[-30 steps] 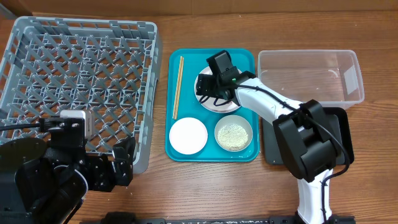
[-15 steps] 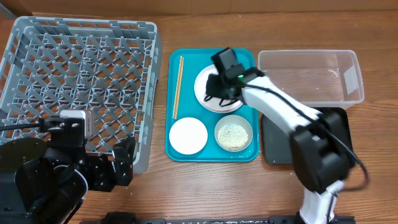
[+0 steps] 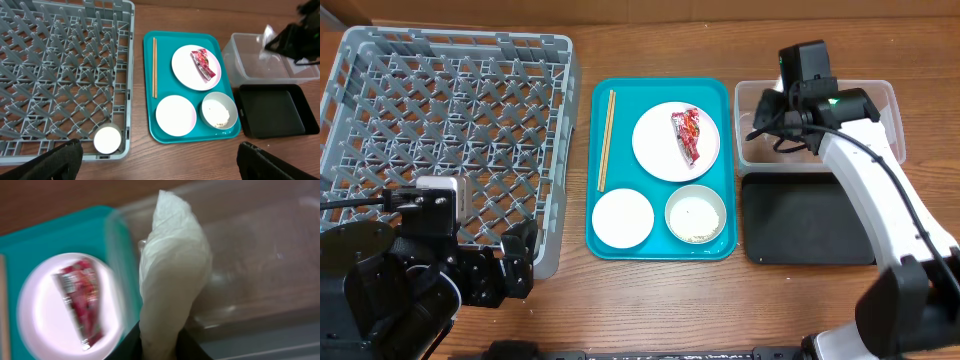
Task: Sort waste into correct bins and load items into the dishwasher
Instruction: 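Drop the tissue into the clear plastic bin with right gripper, then grasp the red wrapper from the plate and drop it into the bin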
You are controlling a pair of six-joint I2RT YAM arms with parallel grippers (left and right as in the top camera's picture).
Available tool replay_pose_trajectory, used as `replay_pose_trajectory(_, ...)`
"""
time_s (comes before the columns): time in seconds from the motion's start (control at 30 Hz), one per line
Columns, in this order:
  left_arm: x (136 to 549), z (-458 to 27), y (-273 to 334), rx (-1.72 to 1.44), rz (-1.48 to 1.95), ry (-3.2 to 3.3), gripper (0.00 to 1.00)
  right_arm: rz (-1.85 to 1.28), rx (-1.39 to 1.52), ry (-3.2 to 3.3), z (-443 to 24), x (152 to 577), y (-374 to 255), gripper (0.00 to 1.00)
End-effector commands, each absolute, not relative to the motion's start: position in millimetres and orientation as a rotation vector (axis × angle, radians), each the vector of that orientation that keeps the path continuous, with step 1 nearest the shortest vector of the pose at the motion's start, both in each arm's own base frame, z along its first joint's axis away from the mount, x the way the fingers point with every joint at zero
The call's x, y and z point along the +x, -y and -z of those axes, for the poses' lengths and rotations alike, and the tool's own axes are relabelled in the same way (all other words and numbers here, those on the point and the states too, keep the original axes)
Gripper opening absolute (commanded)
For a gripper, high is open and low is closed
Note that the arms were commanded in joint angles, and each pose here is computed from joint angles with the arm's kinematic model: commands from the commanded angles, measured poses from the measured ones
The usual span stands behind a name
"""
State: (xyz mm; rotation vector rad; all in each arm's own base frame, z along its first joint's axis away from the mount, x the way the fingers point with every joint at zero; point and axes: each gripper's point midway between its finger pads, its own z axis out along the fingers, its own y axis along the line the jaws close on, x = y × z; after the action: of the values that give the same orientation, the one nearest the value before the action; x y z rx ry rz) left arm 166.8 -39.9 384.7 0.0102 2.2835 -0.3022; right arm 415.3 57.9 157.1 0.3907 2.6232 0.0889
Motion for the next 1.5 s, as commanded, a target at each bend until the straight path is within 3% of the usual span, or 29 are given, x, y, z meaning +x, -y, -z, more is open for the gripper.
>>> replay_pose_trajectory(0.0, 168, -385, 41, 0.034, 0.298, -2.282, 1.0, -0.097, 0.297, -2.738, -124, 406, -58, 0.34)
replay_pose_trajectory(0.07, 168, -385, 41, 0.034, 0.298, -2.282, 1.0, -0.113, 0.243, -2.724, -130, 409, -63, 0.47)
replay_pose_trajectory(0.17, 168, -385, 41, 0.034, 0.298, -2.282, 1.0, -0.143, 0.212, -2.672, -151, 414, -72, 0.55)
replay_pose_trajectory(0.43, 168, -385, 41, 0.034, 0.298, -2.282, 1.0, -0.343, -0.152, -2.595, -166, 412, -163, 0.6)
replay_pose_trajectory(0.7, 168, -385, 41, 0.034, 0.298, -2.282, 1.0, 0.006, -0.265, -2.552, -110, 434, -194, 0.67)
replay_pose_trajectory(0.97, 168, -385, 41, 0.034, 0.298, -2.282, 1.0, 0.086, -0.302, -2.668, -30, 438, -194, 0.67)
replay_pose_trajectory(1.0, 168, -385, 41, 0.034, 0.298, -2.282, 1.0, 0.094, -0.305, -2.681, -25, 436, -193, 0.63)
replay_pose_trajectory(1.1, 168, -385, 41, 0.034, 0.297, -2.282, 1.0, 0.096, -0.302, -2.691, -25, 434, -192, 0.37)
replay_pose_trajectory(1.23, 168, -385, 41, 0.034, 0.297, -2.282, 1.0, 0.066, -0.317, -2.69, -53, 431, -199, 0.08)
replay_pose_trajectory(1.27, 168, -385, 41, 0.034, 0.298, -2.282, 1.0, 0.062, -0.314, -2.683, -65, 431, -199, 0.04)
replay_pose_trajectory(1.47, 168, -385, 41, 0.034, 0.298, -2.282, 1.0, -0.02, -0.129, -2.603, -154, 429, -187, 0.04)
